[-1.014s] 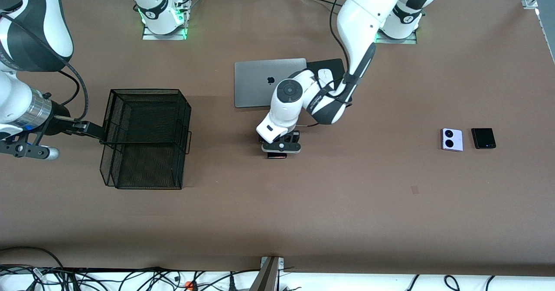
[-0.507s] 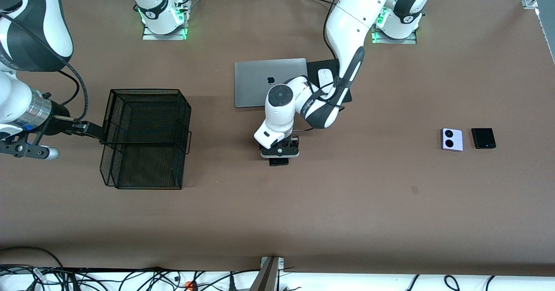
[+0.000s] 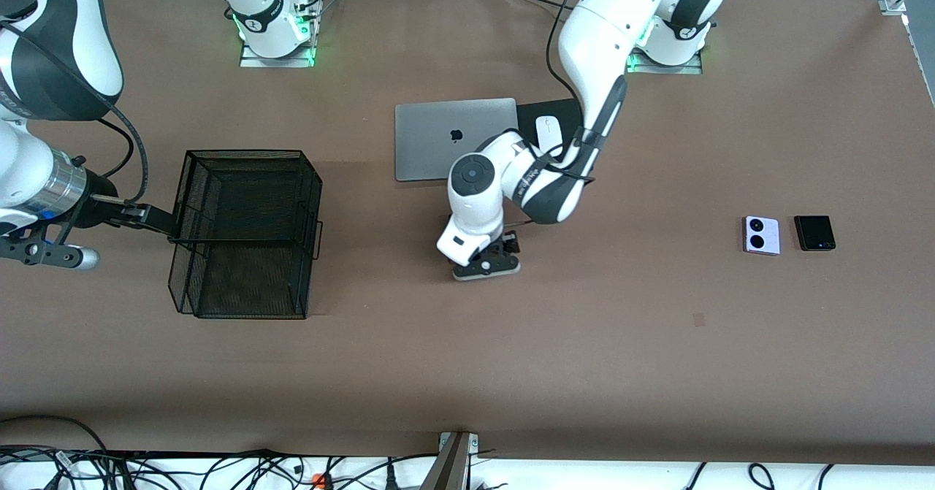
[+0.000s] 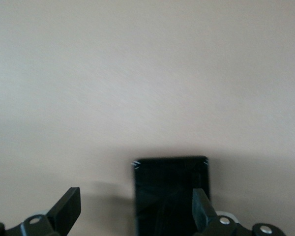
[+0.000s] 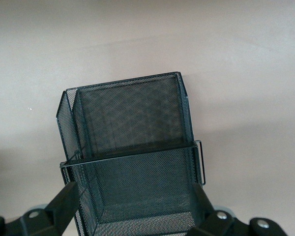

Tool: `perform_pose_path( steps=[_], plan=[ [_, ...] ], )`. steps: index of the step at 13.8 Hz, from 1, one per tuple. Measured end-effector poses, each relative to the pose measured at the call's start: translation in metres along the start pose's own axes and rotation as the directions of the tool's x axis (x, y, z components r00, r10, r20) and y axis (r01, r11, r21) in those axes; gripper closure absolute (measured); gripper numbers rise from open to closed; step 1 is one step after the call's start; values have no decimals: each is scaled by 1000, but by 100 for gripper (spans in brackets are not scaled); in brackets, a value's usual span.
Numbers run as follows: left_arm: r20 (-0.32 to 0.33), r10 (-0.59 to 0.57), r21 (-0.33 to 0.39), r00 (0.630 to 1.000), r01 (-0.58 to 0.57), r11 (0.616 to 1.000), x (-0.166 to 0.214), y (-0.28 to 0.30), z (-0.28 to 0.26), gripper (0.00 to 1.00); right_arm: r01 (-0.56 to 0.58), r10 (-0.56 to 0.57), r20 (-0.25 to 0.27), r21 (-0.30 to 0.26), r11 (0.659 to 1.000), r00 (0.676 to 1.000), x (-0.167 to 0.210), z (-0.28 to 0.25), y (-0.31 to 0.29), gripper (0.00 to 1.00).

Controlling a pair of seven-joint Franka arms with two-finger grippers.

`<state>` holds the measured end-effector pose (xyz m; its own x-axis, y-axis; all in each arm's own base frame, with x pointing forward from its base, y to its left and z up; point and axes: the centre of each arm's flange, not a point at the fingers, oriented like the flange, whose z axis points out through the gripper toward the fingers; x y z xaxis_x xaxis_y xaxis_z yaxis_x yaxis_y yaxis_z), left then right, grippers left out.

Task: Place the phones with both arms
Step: 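Carry the slab beside the laptop and release it with the left gripper, then move the left gripper to the lilac while the right gripper reaches the slab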

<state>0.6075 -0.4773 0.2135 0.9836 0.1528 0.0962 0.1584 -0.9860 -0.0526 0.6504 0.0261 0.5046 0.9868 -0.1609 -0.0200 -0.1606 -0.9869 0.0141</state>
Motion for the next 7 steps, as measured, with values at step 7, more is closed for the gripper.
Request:
perform_pose_path(
  steps=[7],
  plan=[
    [195,170,78,966,-188,979,43,-130,-12,0,3,-3,0,0,1000,1000,0,0,-2,0]
  ],
)
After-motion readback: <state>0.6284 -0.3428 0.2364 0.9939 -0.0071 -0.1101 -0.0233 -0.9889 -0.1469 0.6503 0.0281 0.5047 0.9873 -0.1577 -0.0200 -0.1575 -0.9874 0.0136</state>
